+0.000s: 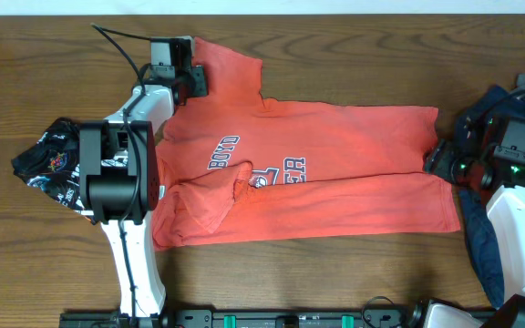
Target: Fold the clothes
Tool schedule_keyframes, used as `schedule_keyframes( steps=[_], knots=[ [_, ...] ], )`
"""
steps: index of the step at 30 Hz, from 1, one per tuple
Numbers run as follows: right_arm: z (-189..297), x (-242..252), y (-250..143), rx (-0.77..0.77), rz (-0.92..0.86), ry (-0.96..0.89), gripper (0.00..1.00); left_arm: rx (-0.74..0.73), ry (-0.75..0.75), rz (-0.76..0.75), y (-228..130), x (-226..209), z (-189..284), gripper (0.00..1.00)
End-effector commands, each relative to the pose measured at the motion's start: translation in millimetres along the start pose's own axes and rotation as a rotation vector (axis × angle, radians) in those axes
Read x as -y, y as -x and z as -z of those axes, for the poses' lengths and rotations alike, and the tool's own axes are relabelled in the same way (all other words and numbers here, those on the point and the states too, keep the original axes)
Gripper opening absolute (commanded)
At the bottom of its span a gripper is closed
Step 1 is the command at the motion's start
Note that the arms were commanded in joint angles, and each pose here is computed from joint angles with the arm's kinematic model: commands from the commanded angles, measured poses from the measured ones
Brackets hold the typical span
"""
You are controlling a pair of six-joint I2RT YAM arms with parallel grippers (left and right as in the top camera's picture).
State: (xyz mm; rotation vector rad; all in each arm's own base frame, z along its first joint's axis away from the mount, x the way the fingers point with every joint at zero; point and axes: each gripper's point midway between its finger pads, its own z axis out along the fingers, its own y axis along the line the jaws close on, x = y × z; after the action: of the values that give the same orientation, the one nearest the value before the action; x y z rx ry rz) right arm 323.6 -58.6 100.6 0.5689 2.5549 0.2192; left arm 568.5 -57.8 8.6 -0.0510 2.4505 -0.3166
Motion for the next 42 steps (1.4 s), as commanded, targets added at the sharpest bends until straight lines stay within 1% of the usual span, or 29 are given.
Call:
schedule_keyframes(
  steps=[1, 5, 7, 9, 11, 12, 16, 20, 24, 25, 26, 27, 29, 30, 31, 33, 37, 40, 42],
  knots=[
    [-10, -8, 10, 0.024, 0.040, 0.019, 0.69, -0.036, -0.073, 0.006, -8, 14, 0, 0.06],
    [-36, -20, 30, 0.087, 0.124, 0.050, 0.70, -0.048, -0.081, 0.113, 0, 17, 21, 0.06],
    [-55, -26, 42, 0.129, 0.160, 0.064, 0.72, -0.076, -0.075, 0.127, -4, 19, 29, 0.12],
    [-75, -30, 52, 0.164, 0.174, 0.075, 0.75, -0.121, -0.067, 0.139, -13, 19, 34, 0.12],
    [-95, -30, 58, 0.190, 0.175, 0.080, 0.83, -0.187, -0.054, 0.153, -29, 18, 38, 0.12],
    [-105, -29, 59, 0.199, 0.164, 0.084, 0.89, -0.218, -0.047, 0.160, -37, 18, 39, 0.12],
    [-142, -23, 61, 0.222, 0.122, 0.095, 0.99, -0.328, -0.022, 0.186, -63, 14, 46, 0.12],
    [-165, -20, 61, 0.231, 0.082, 0.103, 0.99, -0.390, -0.008, 0.200, -79, 13, 51, 0.12],
    [-182, -22, 62, 0.211, 0.069, 0.119, 0.98, -0.400, -0.003, 0.202, -83, 12, 51, 0.12],
    [-184, -23, 61, 0.206, 0.069, 0.127, 0.95, -0.400, -0.002, 0.202, -83, 12, 51, 0.12],
    [-185, -23, 61, 0.200, 0.067, 0.131, 0.89, -0.401, -0.003, 0.202, -83, 12, 51, 0.12],
    [-185, -22, 59, 0.192, 0.064, 0.128, 0.75, -0.404, -0.002, 0.203, -84, 12, 51, 0.12],
    [-185, -20, 57, 0.180, 0.058, 0.120, 0.42, -0.408, -0.001, 0.204, -85, 12, 52, 0.07],
    [-185, -17, 55, 0.171, 0.053, 0.115, 0.24, -0.412, -0.001, 0.205, -85, 12, 52, 0.06],
    [-184, -15, 55, 0.163, 0.048, 0.111, 0.10, -0.414, 0.000, 0.206, -86, 12, 52, 0.06],
    [-181, -10, 52, 0.144, 0.034, 0.099, 0.01, -0.414, -0.002, 0.207, -85, 12, 53, 0.06],
    [-165, -1, 56, 0.133, 0.011, 0.081, 0.01, -0.408, 0.002, 0.217, -79, 10, 66, 0.06],
    [-139, 1, 75, 0.182, 0.005, 0.079, 0.01, -0.397, 0.000, 0.230, -69, 9, 86, 0.06],
    [-121, 0, 85, 0.212, 0.003, 0.081, 0.01, -0.402, -0.031, 0.244, -65, 15, 101, 0.06]
  ],
)
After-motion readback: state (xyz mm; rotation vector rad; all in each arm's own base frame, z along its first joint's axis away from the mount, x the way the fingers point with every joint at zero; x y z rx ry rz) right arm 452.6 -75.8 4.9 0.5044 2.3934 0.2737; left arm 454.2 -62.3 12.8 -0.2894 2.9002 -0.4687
